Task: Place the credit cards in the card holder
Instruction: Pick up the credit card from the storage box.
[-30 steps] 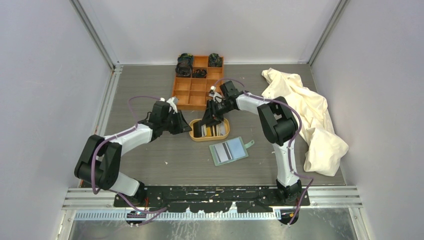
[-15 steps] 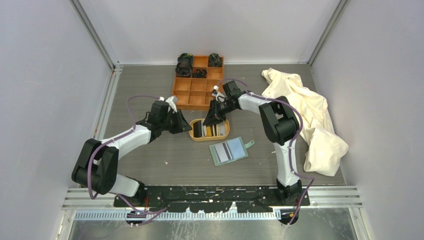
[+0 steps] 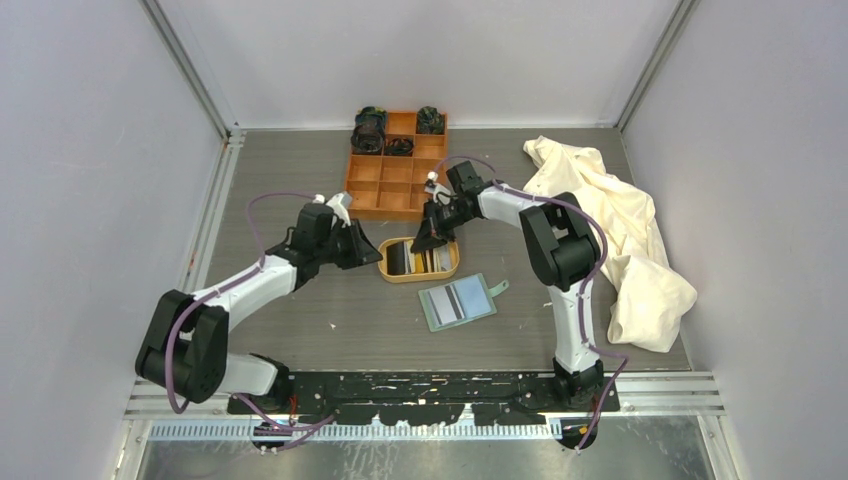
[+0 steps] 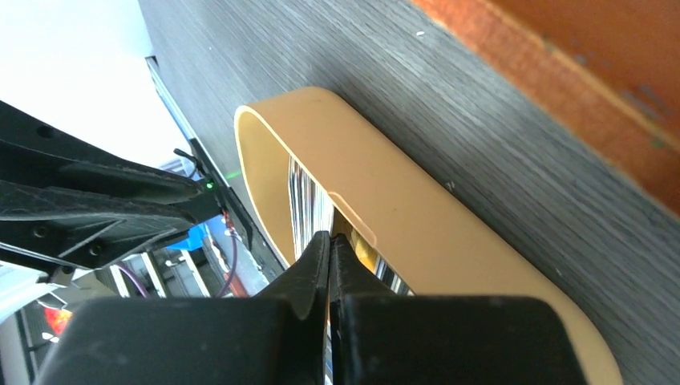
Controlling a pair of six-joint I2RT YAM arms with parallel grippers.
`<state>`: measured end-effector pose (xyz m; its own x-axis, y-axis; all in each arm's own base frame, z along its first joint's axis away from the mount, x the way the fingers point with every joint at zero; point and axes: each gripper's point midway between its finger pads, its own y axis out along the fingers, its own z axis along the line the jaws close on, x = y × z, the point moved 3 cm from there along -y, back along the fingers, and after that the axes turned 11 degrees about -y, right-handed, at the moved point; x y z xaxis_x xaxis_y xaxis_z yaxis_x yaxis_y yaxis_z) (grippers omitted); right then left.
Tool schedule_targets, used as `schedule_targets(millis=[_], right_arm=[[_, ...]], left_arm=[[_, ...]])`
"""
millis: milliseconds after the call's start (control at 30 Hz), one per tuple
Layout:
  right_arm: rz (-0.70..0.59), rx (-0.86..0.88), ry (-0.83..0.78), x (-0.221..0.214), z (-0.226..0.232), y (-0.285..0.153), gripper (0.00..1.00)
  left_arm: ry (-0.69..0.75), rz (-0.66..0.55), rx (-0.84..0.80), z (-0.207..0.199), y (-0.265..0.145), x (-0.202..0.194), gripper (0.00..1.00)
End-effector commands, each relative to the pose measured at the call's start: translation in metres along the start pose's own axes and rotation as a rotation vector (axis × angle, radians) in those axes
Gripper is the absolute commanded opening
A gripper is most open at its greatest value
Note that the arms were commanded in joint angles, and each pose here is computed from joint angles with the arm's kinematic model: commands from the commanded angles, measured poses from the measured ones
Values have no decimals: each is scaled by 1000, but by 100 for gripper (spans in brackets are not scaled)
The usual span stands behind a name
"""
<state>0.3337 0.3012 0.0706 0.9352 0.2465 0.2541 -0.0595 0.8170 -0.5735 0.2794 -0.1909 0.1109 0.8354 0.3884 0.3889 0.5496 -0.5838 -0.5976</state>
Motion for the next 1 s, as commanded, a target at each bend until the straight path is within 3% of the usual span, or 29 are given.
schedule_targets(millis=[0,367,700,967], right_arm=[[-69,-19,-146,16,29,-31,1],[-108,-52,-233,14,42,-57,1],[-112,-49,-280,7,41,-72,1],[-143,3,-324,4,53,-90,1]], left_arm=[[14,-32,-61,-15,-12,3,21],[25,-121,-132,-29,-36,7,28],[15,-219,-276,-41,-59,6,63],[10,-234,-499,-55,-70,-9,66]])
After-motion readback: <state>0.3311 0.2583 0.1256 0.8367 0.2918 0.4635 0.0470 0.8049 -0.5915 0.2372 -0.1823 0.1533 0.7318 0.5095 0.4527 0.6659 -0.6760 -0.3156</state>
